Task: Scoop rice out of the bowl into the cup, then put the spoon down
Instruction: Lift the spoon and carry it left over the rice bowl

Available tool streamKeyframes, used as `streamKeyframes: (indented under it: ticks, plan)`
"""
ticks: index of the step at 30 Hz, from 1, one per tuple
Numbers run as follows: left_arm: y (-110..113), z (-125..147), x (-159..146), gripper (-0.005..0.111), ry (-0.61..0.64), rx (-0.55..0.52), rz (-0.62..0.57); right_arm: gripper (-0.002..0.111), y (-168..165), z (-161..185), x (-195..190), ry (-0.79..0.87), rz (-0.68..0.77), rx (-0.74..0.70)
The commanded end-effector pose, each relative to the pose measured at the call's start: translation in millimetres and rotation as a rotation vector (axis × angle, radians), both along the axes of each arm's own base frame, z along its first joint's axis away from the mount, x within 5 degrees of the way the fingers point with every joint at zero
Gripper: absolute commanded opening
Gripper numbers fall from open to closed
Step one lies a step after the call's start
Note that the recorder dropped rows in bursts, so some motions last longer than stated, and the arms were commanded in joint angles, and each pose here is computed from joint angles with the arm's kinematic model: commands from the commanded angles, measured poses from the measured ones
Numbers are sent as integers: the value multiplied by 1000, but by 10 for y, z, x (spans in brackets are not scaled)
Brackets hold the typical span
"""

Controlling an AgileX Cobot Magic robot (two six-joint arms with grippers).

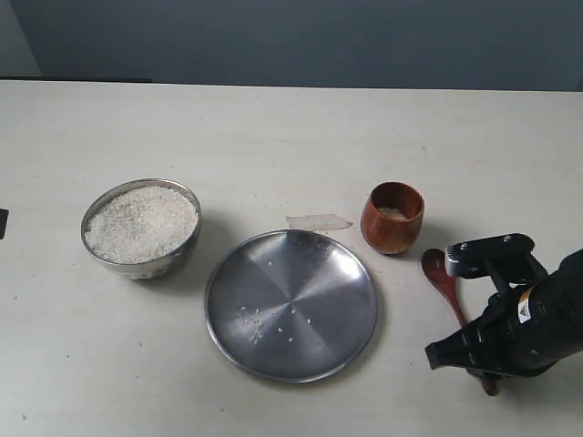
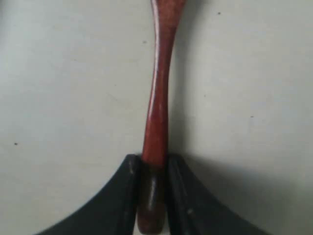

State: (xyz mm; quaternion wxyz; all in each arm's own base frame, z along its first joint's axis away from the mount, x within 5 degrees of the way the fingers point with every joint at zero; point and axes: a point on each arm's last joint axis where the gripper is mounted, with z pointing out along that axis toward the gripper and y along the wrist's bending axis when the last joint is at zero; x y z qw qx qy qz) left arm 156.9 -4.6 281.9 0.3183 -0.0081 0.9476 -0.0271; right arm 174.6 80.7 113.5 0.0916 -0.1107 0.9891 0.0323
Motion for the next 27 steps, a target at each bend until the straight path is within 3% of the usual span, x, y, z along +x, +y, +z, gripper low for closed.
streamKeyframes:
  ticks: [1, 8, 15, 21, 27]
  plan:
    - [-11, 13, 11, 0, -10, 4, -8, 0, 11, 6, 31, -28, 11, 6]
    - [-11, 13, 11, 0, -10, 4, -8, -1, -1, 490, 210, -183, -48, -12]
    - [-11, 13, 11, 0, -10, 4, -8, -1, -181, 1025, 335, -321, -38, -232]
    - [-11, 13, 11, 0, -10, 4, -8, -1, -78, 1325, 419, -341, 157, -243]
    - [-11, 13, 11, 0, -10, 4, -8, -1, 350, 1586, 466, -390, 396, -232]
